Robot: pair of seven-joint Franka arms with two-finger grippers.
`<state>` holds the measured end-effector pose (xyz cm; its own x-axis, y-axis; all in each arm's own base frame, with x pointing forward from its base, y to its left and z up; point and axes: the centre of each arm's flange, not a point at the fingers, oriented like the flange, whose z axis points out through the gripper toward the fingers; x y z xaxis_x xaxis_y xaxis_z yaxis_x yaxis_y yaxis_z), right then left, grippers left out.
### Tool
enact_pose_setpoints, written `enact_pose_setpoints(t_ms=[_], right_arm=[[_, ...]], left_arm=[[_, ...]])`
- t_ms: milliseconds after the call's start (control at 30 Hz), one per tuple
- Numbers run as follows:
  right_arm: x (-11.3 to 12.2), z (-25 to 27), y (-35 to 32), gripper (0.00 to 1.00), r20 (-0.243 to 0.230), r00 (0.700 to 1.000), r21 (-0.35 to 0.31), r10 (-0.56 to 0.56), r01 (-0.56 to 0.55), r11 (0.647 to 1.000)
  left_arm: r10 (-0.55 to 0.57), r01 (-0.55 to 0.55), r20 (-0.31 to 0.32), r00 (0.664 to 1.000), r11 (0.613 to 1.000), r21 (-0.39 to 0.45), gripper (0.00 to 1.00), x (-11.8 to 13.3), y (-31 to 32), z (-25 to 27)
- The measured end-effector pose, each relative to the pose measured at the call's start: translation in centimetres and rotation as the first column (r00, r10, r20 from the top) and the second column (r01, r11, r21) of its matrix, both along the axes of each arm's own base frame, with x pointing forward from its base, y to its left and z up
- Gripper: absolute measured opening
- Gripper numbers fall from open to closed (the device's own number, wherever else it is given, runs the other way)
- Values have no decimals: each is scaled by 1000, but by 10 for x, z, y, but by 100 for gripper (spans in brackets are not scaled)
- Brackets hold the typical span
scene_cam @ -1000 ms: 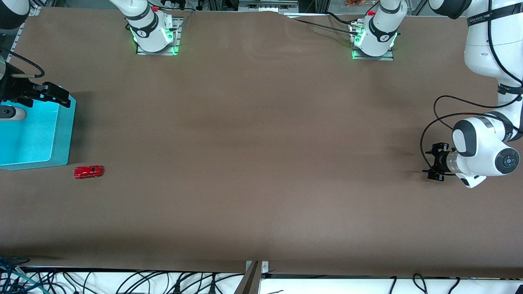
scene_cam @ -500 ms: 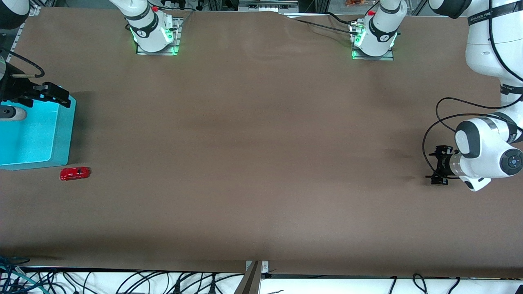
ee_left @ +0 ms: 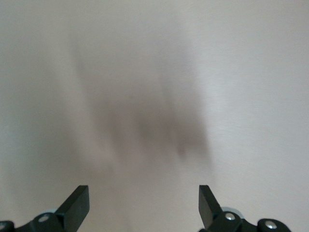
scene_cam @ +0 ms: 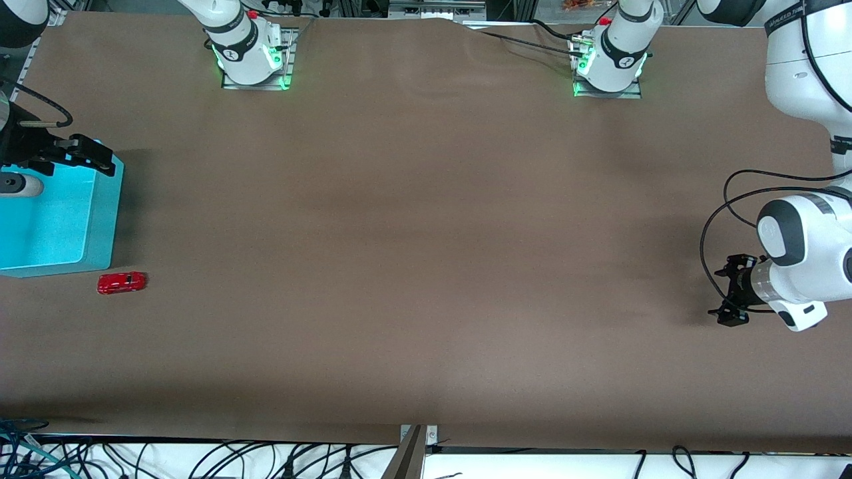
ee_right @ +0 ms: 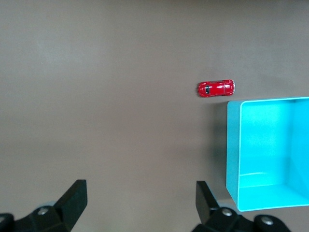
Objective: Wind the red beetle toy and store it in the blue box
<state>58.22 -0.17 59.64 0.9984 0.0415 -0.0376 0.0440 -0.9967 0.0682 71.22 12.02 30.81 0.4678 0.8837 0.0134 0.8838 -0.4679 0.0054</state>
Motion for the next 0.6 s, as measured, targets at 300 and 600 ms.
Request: enact_pose_setpoints(t_ms=[300,600], right_arm=[[0,0,0,100,3,1000,0,0,0,1000],[1,-1,-1,100,2,1000,0,-2,2,1000]], left_arm=[[-252,252,24,967,968,22,100,5,-10,61],[-459,459,3,888,887,45,100,11,-27,141]])
